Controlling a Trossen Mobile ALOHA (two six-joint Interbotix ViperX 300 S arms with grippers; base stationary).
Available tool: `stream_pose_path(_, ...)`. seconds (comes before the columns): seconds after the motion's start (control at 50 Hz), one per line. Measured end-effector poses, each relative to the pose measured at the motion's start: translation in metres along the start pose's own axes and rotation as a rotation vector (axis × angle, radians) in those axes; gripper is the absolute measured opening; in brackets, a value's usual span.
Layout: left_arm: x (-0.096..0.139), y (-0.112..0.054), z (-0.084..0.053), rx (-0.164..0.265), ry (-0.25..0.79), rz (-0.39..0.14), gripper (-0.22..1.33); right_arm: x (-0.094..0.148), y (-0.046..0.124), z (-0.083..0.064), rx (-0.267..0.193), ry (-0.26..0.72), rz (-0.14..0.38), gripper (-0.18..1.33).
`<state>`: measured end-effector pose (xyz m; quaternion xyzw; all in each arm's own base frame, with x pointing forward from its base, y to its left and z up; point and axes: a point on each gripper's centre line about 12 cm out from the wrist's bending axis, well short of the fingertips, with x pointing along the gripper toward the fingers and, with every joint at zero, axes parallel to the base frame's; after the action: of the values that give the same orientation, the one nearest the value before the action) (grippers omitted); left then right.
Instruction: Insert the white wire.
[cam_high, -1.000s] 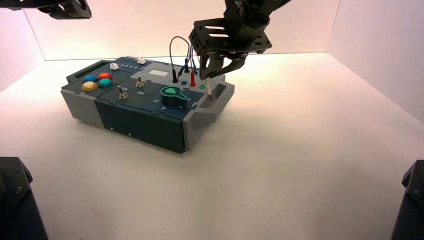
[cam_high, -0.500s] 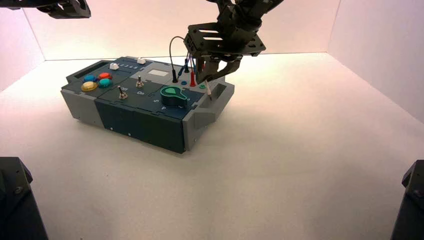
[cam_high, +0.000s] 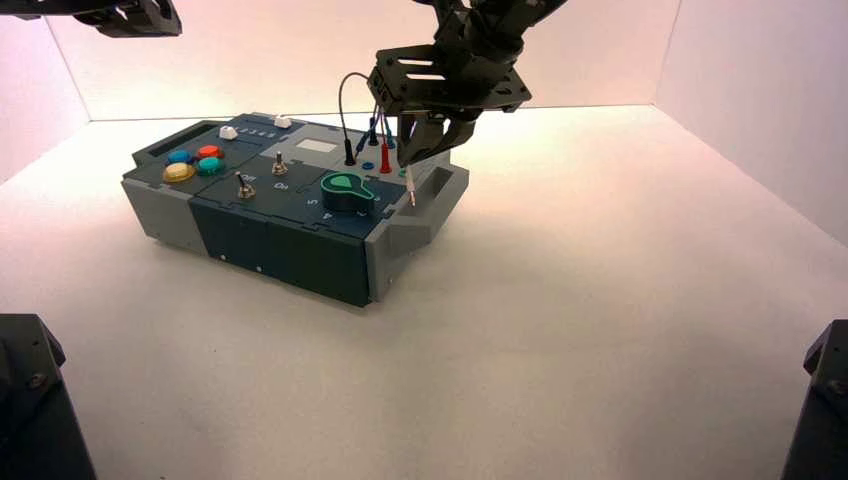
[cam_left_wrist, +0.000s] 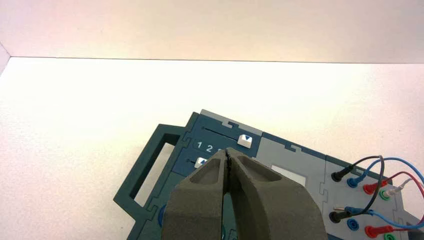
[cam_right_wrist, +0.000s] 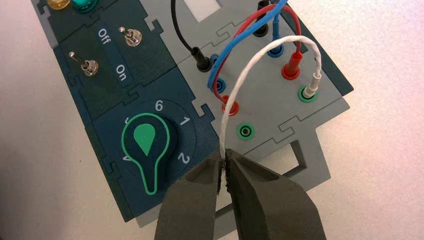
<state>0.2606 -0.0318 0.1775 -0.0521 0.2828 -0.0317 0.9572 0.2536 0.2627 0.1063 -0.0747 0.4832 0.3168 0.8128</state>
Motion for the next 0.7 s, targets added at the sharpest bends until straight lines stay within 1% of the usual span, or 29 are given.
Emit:
stream_pose_path(0.42, 0.0, 0.0, 0.0, 0.0, 0.0, 0.0, -0.16, 0.0, 0.0, 0.002, -0.005, -0.01, -0.002, -0.08)
stream_pose_path(0.54, 0.0, 0.0, 0.0, 0.0, 0.0, 0.0, -0.16, -0.003, 0.0, 0.005, -0.007, -0.037, -0.004, -0.08)
stream_pose_path(0.58, 0.0, 0.0, 0.0, 0.0, 0.0, 0.0, -0.16, -0.005, 0.0, 0.008, -0.007, -0.058, -0.005, -0.08)
stream_pose_path(0.7, 0.0, 0.0, 0.0, -0.002, 0.0, 0.0, -0.16, -0.012, 0.0, 0.012, -0.006, -0.101, -0.009, -0.08)
